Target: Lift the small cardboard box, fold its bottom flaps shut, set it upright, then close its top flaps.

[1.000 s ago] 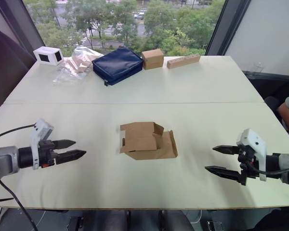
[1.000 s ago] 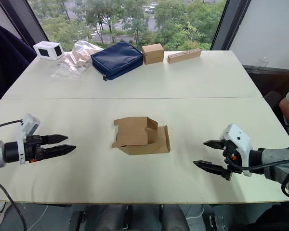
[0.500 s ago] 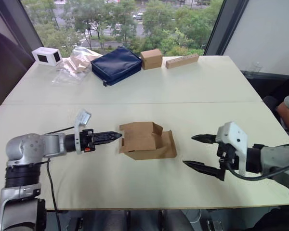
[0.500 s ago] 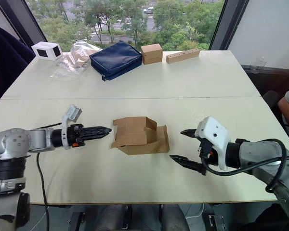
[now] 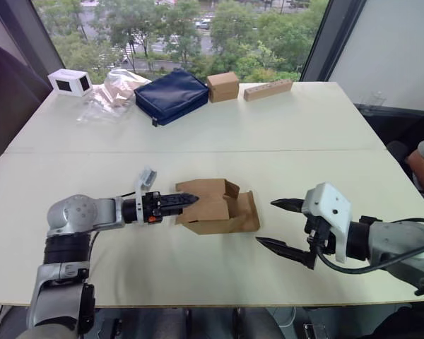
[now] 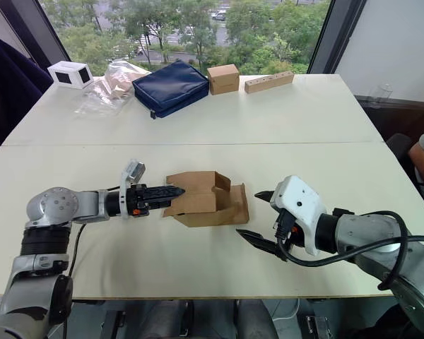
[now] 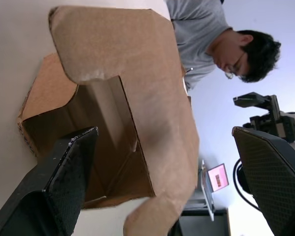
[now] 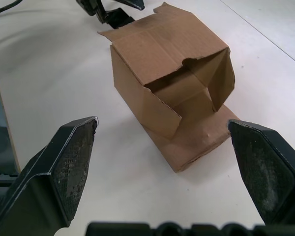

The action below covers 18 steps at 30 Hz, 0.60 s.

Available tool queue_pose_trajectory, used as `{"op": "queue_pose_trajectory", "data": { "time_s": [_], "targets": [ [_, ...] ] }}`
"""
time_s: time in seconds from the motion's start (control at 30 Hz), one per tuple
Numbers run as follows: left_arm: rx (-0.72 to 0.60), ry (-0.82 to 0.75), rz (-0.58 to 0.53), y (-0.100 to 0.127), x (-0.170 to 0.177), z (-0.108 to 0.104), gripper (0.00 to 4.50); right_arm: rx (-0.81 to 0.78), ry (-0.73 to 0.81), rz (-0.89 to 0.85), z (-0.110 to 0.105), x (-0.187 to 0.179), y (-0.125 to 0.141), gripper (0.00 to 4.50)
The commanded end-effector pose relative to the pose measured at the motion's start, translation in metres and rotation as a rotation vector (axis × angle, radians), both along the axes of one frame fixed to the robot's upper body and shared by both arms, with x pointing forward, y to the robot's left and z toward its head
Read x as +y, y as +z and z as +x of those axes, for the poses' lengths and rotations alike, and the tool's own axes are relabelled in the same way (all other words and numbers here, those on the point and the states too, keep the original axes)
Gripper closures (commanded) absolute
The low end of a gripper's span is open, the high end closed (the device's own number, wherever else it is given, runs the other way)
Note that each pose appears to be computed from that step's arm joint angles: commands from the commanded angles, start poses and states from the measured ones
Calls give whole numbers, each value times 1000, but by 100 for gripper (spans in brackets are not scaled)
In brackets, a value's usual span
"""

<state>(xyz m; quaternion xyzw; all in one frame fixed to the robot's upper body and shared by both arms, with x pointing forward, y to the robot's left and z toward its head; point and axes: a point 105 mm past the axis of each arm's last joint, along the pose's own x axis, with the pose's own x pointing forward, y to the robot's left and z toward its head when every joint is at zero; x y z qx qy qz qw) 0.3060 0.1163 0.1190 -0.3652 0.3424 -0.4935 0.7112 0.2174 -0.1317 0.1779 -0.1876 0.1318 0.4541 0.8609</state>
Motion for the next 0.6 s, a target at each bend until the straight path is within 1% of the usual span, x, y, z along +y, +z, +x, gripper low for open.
{"op": "queue_pose_trajectory", "data": {
  "time_s": [0.03,0.17,0.27,0.33,0.53,0.57,0.6],
  "targets": [
    [-44,-15,-19,7,-8,5,0,-37,11,-12,-3,2,5,6],
    [-44,-25,-34,7,-11,6,0,-40,7,-13,-3,1,5,6],
    [-55,-34,-40,7,-14,8,75,-41,3,-12,-3,2,5,0],
    [-58,-43,-40,7,-15,8,148,-46,3,-10,-3,3,7,0],
    [-67,-56,-51,9,-18,9,396,-50,3,-2,-1,6,13,0],
    [-70,-56,-54,9,-19,10,432,-48,2,-1,-1,7,13,0],
    [-72,-56,-56,10,-19,10,444,-48,1,1,-1,7,14,0]
  ]
}}
